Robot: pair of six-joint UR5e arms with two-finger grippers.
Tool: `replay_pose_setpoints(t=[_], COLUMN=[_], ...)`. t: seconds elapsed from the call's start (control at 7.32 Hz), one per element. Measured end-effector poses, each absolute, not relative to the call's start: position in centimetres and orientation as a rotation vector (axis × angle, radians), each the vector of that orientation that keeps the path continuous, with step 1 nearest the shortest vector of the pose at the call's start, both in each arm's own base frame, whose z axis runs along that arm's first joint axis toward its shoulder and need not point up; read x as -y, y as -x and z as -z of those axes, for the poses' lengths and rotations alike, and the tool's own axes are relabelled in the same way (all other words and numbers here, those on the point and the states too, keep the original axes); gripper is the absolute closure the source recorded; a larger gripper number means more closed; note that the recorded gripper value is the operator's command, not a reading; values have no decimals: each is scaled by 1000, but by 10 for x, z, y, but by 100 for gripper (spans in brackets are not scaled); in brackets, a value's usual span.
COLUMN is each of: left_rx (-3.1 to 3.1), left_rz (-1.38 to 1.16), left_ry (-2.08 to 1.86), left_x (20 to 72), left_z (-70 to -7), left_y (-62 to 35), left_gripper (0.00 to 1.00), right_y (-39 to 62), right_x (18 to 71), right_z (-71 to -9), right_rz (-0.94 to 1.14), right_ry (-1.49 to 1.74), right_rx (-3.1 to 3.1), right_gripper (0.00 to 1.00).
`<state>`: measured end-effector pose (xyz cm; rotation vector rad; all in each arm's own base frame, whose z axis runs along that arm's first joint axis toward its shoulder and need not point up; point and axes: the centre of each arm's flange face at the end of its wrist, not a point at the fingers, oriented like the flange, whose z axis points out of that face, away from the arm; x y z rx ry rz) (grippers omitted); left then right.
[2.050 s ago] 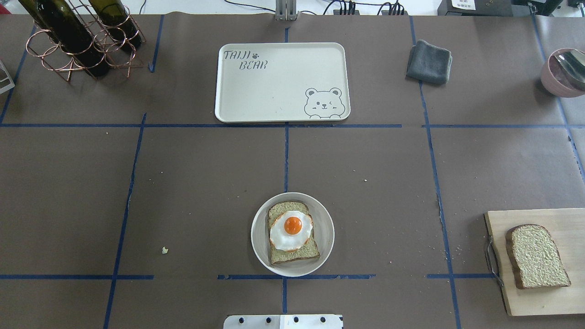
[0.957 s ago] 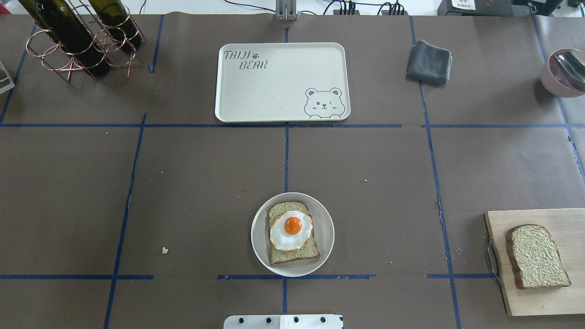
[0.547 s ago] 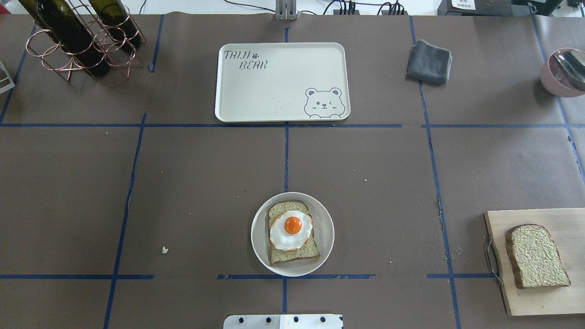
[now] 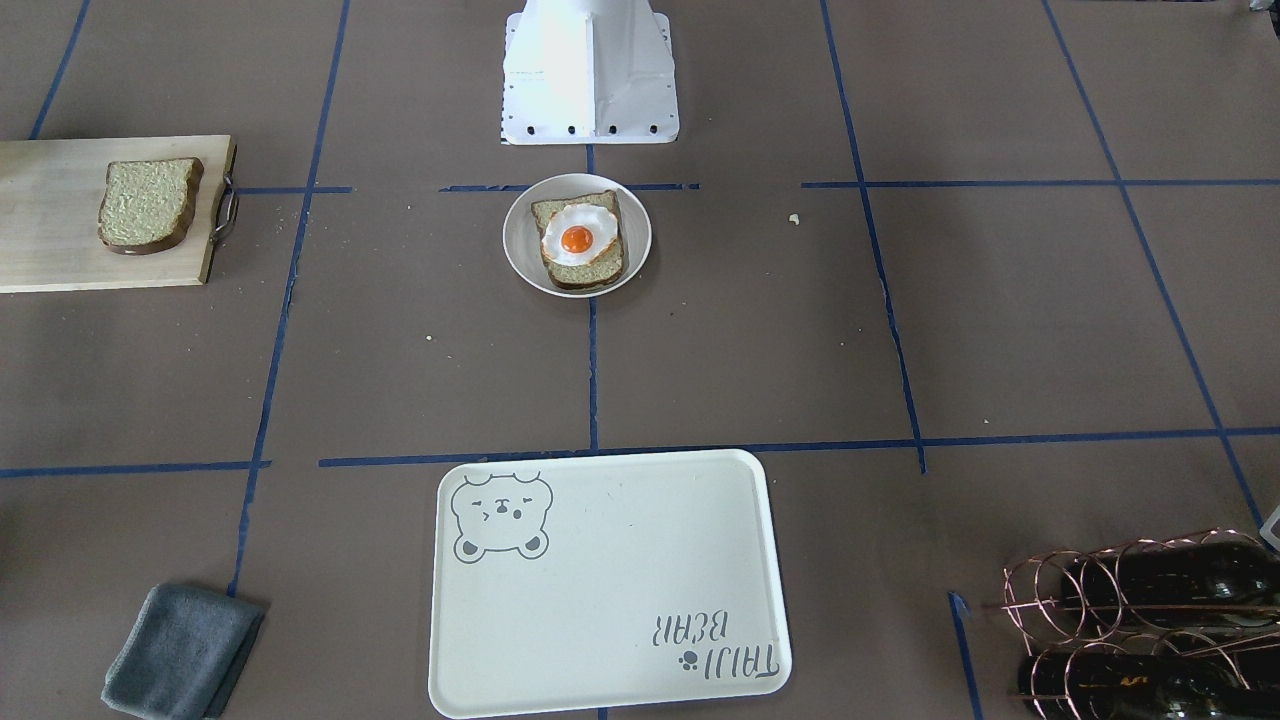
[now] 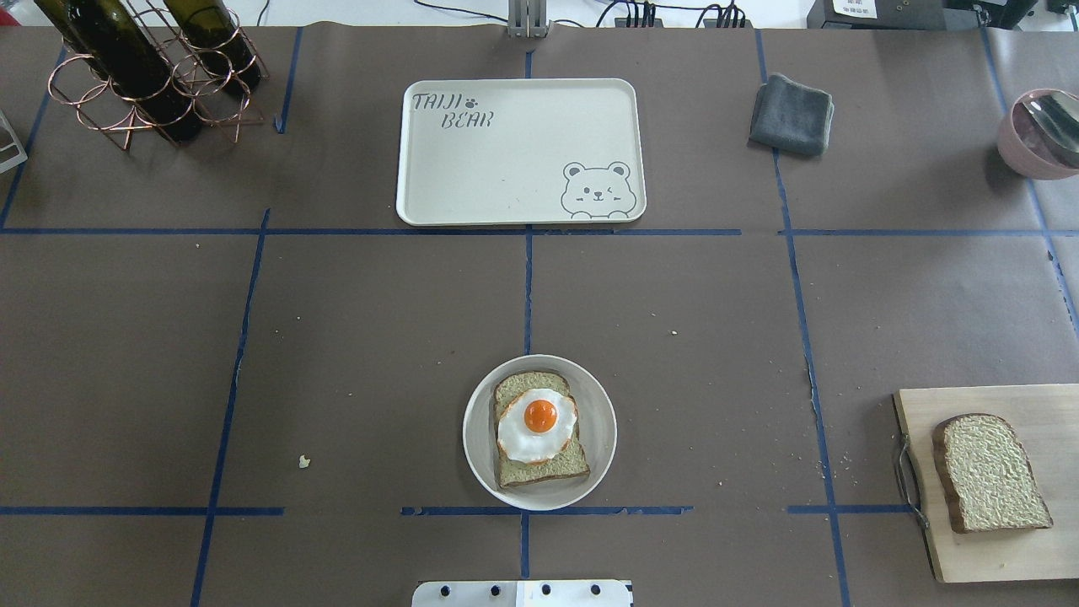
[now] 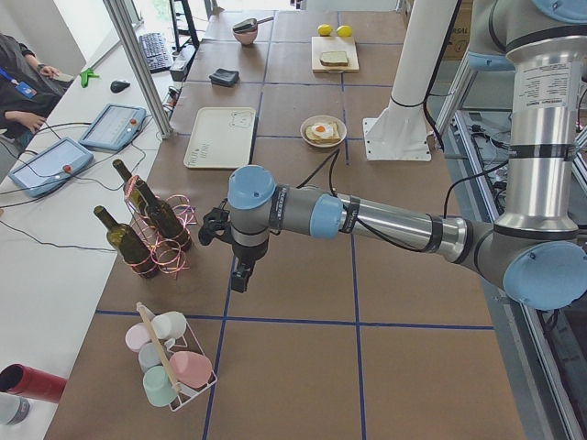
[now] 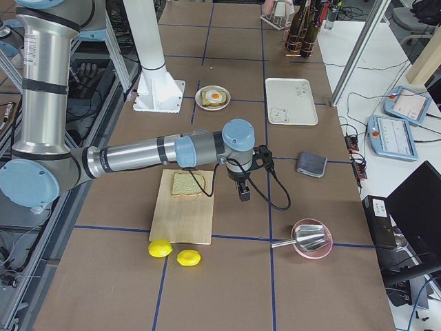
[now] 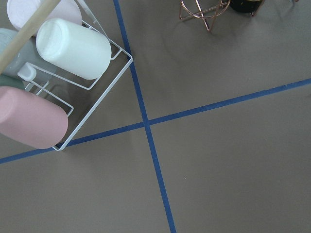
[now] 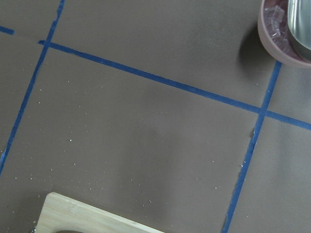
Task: Make sandwich and place on tray
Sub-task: 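Move the right arm toward the bread slice on the wooden board, then grasp the bread slice on the wooden board with the right gripper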
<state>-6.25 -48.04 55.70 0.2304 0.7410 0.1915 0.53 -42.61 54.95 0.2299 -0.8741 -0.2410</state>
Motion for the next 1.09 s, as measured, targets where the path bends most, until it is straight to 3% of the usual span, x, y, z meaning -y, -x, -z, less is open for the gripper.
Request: replay_pose_setpoints(t=[0.27, 1.09], left_rx=[-741, -742], left_rz=[-196, -195], left_ry=[-238, -234], left_x=[481, 481], left_z=[-556, -559], left_y=[62, 62], left_gripper=[0, 0], right_y=[42, 134], right_x=[384, 314], right_z=[-564, -627], right_rz=[168, 112], right_ry=[-263, -223], right_rx=[884, 942], right_gripper=[2, 34])
